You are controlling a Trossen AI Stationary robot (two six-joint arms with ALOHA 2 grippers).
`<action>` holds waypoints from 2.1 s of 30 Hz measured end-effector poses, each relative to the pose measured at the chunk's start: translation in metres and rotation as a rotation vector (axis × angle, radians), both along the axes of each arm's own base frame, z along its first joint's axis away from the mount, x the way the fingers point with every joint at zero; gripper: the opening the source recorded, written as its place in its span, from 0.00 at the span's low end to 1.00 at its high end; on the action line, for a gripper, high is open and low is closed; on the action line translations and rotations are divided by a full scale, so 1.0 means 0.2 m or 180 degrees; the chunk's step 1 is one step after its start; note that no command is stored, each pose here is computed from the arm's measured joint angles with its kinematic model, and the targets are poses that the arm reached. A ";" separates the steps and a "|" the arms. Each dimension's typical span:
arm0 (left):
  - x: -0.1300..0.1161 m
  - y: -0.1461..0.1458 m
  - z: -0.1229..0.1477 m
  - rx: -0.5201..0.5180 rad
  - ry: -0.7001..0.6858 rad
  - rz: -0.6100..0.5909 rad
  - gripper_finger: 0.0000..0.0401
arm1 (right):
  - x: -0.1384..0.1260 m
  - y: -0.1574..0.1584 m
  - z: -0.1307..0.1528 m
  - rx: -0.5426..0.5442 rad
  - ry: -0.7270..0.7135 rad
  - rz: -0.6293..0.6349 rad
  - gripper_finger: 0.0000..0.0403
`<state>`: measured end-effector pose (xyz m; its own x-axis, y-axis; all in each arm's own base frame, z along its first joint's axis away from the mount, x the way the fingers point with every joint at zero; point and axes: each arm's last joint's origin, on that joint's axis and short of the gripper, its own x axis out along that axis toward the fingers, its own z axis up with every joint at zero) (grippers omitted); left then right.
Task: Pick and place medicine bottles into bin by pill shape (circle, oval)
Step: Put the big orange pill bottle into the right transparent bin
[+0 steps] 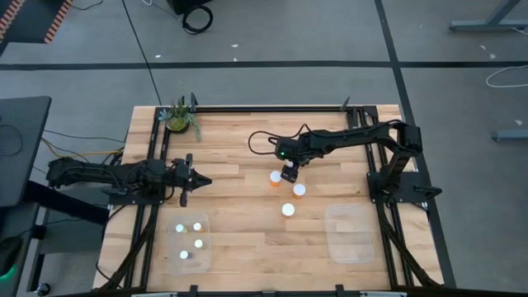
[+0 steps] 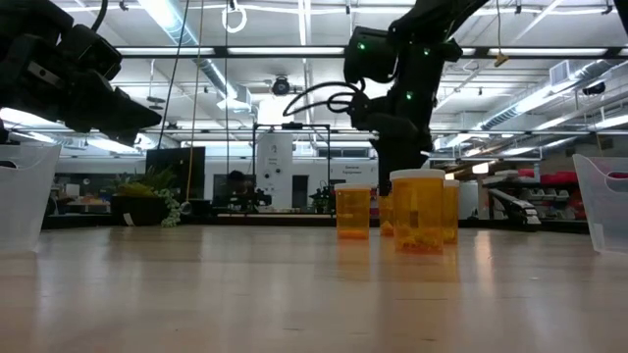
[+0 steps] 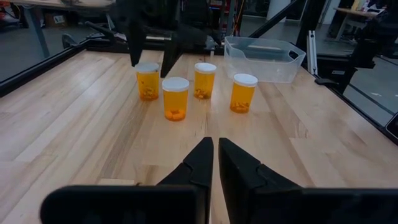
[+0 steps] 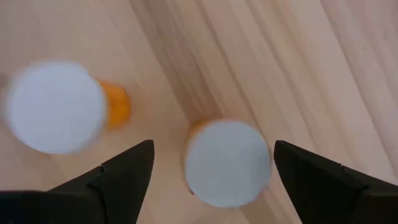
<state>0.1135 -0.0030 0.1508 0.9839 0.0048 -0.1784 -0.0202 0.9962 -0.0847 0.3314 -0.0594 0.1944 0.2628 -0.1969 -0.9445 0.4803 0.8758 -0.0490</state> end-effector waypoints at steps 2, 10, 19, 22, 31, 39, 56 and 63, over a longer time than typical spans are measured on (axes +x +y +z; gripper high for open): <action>0.00 0.00 0.00 0.0001 0.0007 -0.0001 0.09 | -0.01 -0.01 -0.02 0.0007 0.0052 -0.0014 0.84; 0.00 0.00 0.00 0.0000 0.0005 0.0000 0.06 | -0.03 -0.01 -0.06 0.0021 0.0066 -0.0032 0.83; 0.00 0.00 0.00 0.0000 0.0006 0.0000 0.09 | -0.01 -0.03 -0.05 -0.0022 -0.0044 0.0023 0.67; 0.00 0.00 0.00 0.0000 0.0005 -0.0001 0.09 | -0.01 -0.03 -0.05 -0.0021 -0.0046 0.0013 0.62; 0.00 0.00 0.00 0.0000 0.0006 -0.0001 0.06 | -0.03 -0.02 -0.03 -0.0003 0.0028 0.0166 0.60; 0.00 0.00 0.00 -0.0001 0.0003 0.0000 0.08 | -0.05 0.03 0.04 0.0015 -0.0064 0.0196 0.59; 0.00 0.00 0.00 -0.0001 0.0004 0.0000 0.06 | -0.22 0.21 0.37 0.0067 -0.0704 0.0235 0.60; 0.00 0.00 0.00 -0.0001 0.0005 0.0000 0.09 | -0.26 0.37 0.44 0.0201 -0.0894 0.0367 0.60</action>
<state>0.1135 -0.0030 0.1507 0.9837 0.0048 -0.1799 -0.0204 0.9962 -0.0850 0.2784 0.0145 0.2830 0.5325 -0.0938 -0.8412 0.3645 0.9224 0.1279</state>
